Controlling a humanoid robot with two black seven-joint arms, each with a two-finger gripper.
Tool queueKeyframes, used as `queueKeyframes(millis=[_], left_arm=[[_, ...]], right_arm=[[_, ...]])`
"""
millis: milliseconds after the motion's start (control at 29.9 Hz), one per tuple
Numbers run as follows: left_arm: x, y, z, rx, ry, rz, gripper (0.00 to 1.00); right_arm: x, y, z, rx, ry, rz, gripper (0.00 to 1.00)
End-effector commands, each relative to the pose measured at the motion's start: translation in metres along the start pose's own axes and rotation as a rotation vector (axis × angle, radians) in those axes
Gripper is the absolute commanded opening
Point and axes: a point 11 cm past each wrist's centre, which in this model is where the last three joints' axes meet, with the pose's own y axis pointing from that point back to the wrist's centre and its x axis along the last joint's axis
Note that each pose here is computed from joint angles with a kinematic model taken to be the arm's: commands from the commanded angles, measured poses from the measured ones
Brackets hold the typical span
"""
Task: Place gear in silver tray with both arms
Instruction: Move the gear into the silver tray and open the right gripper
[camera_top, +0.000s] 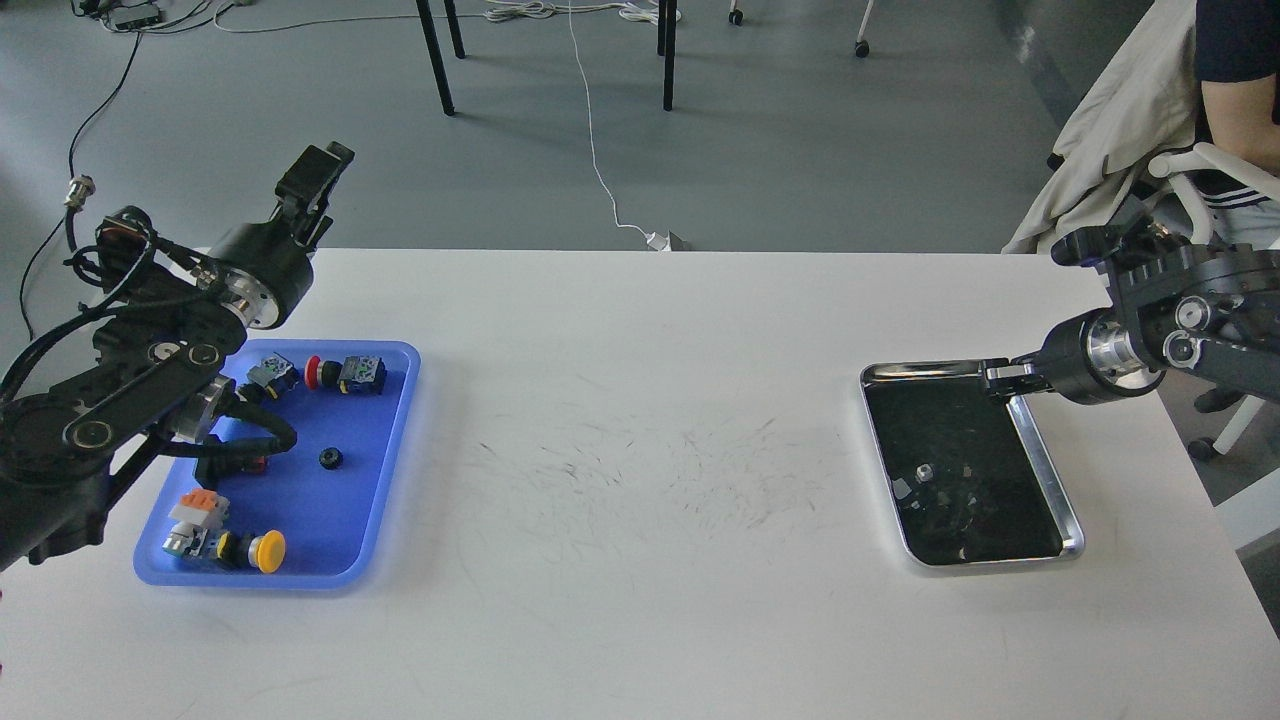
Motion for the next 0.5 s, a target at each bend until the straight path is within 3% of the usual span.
queueKeyframes(millis=[0,100,234,301,401,468], left_arm=[[0.001,0.000,0.001,-0.001,-0.001,0.000,0.98],[0.001,0.000,0.001,-0.001,-0.001,0.001,0.98],[0.001,-0.001,0.002,-0.003,-0.003,0.000,0.98],[0.001,-0.001,0.002,-0.003,-0.003,0.000,0.98],[0.001,-0.001,0.002,-0.003,-0.003,0.000,0.98],[0.001,-0.001,0.002,-0.003,-0.003,0.000,0.98]], right_arm=[[-0.002,-0.013,-0.002,-0.011,-0.002,-0.008,0.07],[-0.006,-0.025,-0.008,-0.015,0.005,-0.024,0.07],[-0.004,-0.027,-0.015,-0.005,0.013,-0.021,0.17],[-0.003,-0.028,-0.018,-0.001,0.017,-0.021,0.31],[-0.003,-0.027,-0.019,0.001,0.012,-0.019,0.83],[0.000,-0.026,-0.021,0.011,0.007,-0.012,0.93]])
